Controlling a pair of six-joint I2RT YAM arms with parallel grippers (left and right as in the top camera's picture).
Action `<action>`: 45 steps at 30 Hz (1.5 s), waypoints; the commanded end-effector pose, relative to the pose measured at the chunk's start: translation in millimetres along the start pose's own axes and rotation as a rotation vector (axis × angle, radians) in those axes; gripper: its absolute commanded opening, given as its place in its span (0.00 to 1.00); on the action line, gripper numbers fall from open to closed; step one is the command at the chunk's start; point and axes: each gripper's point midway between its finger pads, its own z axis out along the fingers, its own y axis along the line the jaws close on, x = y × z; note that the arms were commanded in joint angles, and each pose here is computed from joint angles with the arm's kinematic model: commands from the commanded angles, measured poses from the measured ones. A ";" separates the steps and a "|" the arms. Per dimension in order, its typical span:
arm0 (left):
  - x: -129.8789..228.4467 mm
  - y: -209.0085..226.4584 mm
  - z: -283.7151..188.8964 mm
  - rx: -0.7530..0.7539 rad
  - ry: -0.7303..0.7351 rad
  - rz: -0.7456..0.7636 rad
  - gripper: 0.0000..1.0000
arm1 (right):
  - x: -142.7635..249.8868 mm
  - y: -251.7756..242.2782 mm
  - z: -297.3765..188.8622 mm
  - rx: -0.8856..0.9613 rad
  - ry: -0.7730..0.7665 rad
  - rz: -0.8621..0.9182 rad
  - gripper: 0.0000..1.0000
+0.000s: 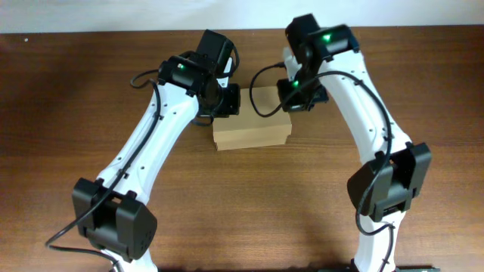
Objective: Pack container
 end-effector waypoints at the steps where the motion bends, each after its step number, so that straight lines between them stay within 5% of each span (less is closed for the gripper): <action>1: 0.2 13.2 18.1 -0.066 0.023 0.013 0.02 | 7.6 5.3 5.0 0.015 0.009 -0.033 0.04; 21: 19.8 26.7 90.5 -0.113 0.192 -0.003 0.02 | 14.4 1.3 42.4 0.016 0.025 -0.077 0.04; 33: -33.0 62.6 13.8 -0.156 0.083 -0.074 0.01 | -33.3 -47.5 -130.1 0.097 -0.454 0.022 0.04; 45: -83.5 113.2 -124.7 -0.279 -0.201 -0.078 0.02 | 2.3 -101.3 -285.6 0.171 -0.834 0.159 0.04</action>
